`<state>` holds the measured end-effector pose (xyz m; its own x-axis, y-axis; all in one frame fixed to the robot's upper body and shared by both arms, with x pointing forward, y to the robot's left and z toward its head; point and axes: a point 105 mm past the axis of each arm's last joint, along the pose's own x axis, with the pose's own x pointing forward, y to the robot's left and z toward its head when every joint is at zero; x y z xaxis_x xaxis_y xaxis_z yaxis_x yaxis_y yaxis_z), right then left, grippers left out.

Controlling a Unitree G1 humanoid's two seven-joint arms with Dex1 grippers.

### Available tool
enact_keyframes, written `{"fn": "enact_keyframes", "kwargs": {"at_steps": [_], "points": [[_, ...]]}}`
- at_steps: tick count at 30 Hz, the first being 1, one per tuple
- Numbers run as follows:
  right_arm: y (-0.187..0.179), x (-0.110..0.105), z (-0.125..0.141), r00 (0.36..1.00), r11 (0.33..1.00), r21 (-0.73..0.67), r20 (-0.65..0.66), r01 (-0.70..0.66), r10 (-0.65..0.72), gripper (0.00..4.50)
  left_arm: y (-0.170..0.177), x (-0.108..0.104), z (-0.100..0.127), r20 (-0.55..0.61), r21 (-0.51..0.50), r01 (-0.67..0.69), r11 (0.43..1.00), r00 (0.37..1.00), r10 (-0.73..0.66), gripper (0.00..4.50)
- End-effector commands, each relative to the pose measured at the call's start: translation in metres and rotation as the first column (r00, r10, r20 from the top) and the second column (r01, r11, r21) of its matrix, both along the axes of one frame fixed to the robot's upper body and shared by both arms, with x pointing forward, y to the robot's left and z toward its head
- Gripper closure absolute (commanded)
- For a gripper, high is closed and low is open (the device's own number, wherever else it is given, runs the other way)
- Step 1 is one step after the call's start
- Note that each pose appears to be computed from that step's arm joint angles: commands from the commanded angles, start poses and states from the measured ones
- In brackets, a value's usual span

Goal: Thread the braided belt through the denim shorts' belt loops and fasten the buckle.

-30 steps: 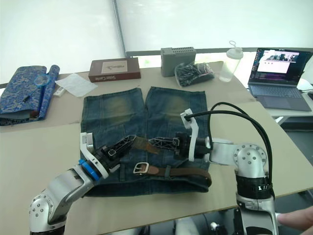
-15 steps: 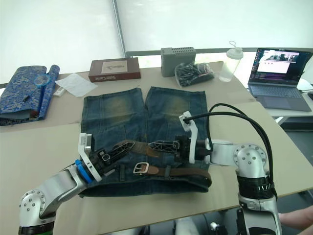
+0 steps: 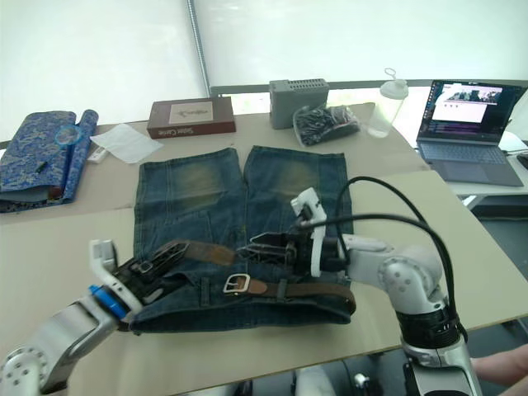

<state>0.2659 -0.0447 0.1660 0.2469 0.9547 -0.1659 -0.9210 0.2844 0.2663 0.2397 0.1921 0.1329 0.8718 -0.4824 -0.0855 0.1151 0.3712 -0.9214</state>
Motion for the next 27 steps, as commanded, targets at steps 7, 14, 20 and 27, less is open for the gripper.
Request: {"fn": "enact_keyframes", "kwargs": {"at_steps": [7, 14, 20, 27], "points": [[0.004, -0.023, -0.02, 0.927, 0.974, -0.12, 0.304, -0.19, 0.218, 1.6, 0.032, -0.023, -0.005, -0.019, 0.07, -0.005, 0.998, 1.0, 0.006, 4.5], [-0.001, -0.023, -0.032, 0.88, 0.957, -0.187, 0.383, -0.223, 0.28, 1.6, 0.035, -0.037, -0.007, -0.049, 0.146, -0.004, 0.989, 0.999, 0.011, 4.5], [-0.002, -0.021, -0.031, 0.867, 0.958, -0.18, 0.411, -0.224, 0.28, 1.6, 0.021, -0.039, -0.013, -0.141, 0.246, -0.078, 0.966, 0.983, 0.115, 4.5], [-0.004, -0.02, -0.031, 0.859, 0.956, -0.188, 0.423, -0.227, 0.287, 1.6, 0.016, -0.04, -0.02, -0.248, 0.334, -0.157, 0.929, 0.936, 0.248, 4.5]]}}
